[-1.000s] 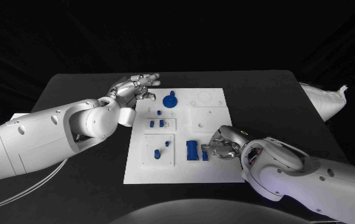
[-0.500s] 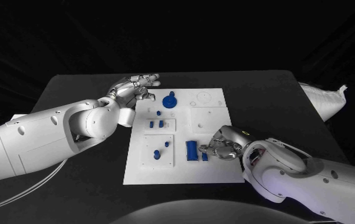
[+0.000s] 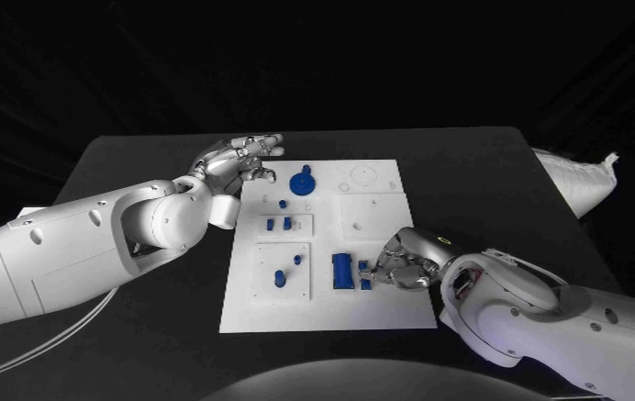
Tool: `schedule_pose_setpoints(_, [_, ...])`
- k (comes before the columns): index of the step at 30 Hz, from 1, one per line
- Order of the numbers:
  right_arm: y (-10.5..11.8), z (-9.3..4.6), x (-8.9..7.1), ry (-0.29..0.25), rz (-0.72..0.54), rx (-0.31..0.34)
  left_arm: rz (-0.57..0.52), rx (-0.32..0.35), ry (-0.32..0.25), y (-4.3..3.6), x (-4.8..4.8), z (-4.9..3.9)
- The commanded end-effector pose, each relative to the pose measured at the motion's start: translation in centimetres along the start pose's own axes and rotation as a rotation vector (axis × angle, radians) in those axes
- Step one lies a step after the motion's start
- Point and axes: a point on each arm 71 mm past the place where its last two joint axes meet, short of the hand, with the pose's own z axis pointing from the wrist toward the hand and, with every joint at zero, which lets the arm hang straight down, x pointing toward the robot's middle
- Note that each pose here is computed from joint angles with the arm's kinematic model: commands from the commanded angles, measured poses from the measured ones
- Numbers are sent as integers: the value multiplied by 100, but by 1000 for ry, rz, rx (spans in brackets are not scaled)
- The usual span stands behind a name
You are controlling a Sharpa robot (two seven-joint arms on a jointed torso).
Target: Assemble the parts on the task board
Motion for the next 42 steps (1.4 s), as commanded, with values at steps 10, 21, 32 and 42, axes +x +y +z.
schedule_pose_setpoints(10, [-23,20,59,64,-51,5,-4,2,22,7,22,-1])
schedule_pose_setpoints(21, [-39,73,121,78,-63,11,-4,2,20,7,14,-4])
schedule_pose_setpoints(32, [-50,97,104,28,-29,-7,-4,1,18,10,10,-5])
schedule_pose_setpoints(42, [-44,46,-38,41,128,-81,-3,-3,15,21,1,-1])
